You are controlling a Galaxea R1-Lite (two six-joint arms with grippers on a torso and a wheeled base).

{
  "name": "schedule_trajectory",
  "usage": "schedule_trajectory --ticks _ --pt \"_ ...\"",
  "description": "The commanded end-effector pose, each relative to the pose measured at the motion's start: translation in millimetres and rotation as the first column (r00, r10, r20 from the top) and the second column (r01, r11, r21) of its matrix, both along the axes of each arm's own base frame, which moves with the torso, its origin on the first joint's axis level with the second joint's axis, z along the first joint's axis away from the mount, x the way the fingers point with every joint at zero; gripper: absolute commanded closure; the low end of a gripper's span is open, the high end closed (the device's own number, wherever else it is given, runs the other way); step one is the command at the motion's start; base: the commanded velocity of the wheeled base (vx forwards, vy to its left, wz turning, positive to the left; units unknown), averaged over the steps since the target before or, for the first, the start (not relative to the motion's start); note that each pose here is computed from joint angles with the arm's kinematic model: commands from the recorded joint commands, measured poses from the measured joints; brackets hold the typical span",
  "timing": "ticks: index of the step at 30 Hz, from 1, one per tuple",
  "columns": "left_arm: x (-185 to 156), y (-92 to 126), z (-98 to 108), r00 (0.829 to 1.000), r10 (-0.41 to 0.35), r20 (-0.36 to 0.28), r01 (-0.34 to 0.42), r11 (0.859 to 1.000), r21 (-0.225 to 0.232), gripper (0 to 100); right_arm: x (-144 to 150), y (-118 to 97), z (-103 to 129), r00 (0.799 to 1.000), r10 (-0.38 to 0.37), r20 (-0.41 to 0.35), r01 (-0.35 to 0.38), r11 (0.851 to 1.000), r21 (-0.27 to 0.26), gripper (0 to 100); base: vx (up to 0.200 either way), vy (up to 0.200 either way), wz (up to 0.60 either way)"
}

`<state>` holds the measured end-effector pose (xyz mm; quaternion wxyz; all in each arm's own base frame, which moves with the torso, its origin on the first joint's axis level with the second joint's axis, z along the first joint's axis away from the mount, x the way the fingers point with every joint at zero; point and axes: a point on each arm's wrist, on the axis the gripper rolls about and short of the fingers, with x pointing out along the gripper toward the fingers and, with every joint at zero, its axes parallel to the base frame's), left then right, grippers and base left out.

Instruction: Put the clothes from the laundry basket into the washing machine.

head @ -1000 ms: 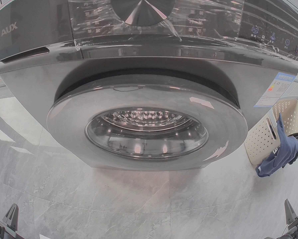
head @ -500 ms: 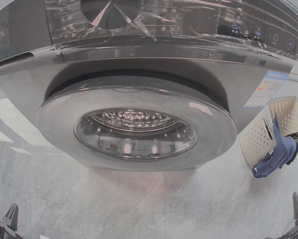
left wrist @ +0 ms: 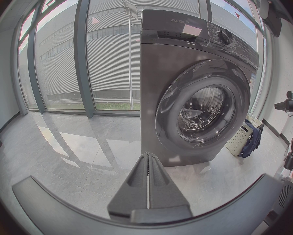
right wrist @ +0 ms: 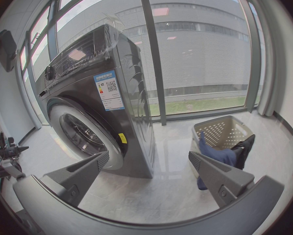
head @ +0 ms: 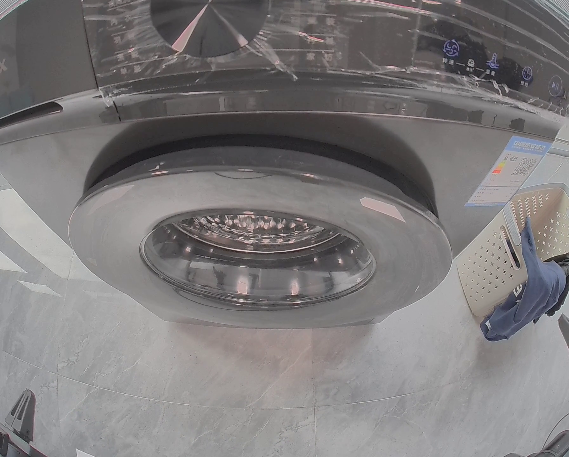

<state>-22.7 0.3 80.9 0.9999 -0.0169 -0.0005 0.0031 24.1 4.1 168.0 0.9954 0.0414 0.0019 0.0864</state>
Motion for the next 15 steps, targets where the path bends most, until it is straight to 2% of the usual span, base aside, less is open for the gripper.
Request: schedule_trajectory --ticks 1,5,7,9,12,15 --pt "0 0 -5 1.0 0.0 -0.001 0.0 1.0 -0.001 100 89 45 -15 0.931 0.225 -0.289 -0.241 0.97 -0.02 0 0.0 0.0 0.0" --pt "0 0 -5 1.0 0.0 -0.001 0.0 1.0 0.0 100 95 60 -12 0.911 0.281 -0.303 -0.304 0.952 -0.03 0 0.0 0.0 0.0" --pt "0 0 -5 1.0 0.0 -0.001 0.0 1.0 0.0 100 96 61 -12 0.908 0.286 -0.306 -0.31 0.95 -0.032 0 0.0 0.0 0.0" --pt "0 0 -5 1.0 0.0 -0.001 0.0 1.0 -0.001 100 101 72 -8 0.893 0.329 -0.305 -0.356 0.934 -0.035 0 0.0 0.0 0.0" --pt "0 0 -5 1.0 0.0 -0.001 0.0 1.0 0.0 100 109 78 -9 0.884 0.337 -0.325 -0.367 0.93 -0.034 0 0.0 0.0 0.0" --pt "0 0 -5 1.0 0.0 -0.001 0.0 1.0 -0.001 100 115 83 -10 0.888 0.346 -0.303 -0.372 0.928 -0.029 0 0.0 0.0 0.0"
